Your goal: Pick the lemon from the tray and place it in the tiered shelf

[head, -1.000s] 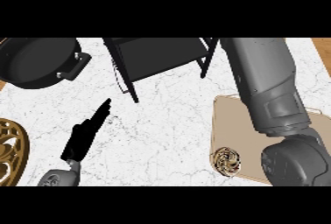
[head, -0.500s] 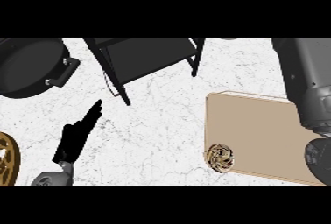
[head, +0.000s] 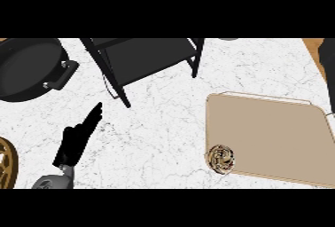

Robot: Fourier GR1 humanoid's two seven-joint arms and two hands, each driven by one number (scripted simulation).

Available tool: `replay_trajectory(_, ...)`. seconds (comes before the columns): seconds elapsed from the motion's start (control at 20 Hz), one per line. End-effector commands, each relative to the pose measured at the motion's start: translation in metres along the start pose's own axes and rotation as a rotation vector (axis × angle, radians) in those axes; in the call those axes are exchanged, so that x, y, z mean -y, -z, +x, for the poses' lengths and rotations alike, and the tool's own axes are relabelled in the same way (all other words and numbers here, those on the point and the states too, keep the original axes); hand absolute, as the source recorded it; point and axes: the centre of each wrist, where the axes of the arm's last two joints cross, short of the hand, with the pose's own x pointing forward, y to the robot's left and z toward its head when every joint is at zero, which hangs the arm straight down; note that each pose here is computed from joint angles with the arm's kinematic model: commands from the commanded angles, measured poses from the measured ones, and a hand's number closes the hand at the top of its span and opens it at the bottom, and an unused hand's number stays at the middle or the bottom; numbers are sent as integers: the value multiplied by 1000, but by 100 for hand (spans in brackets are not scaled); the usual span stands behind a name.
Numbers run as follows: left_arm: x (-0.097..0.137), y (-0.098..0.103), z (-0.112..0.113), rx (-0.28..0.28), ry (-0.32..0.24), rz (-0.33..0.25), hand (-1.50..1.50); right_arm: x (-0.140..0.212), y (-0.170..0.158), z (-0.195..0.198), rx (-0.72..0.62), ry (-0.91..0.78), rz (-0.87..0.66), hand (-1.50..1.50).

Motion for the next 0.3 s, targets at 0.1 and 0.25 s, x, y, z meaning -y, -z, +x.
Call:
replay_trajectory(0.1, -1, -1, -12, -4, 19, 20, 0, 34, 4, -2, 20, -36, 82, -150)
replay_trajectory(0.25, 13, -17, 1, 0, 5, 11, 0, 48, 5, -5, -10, -86, 59, -150)
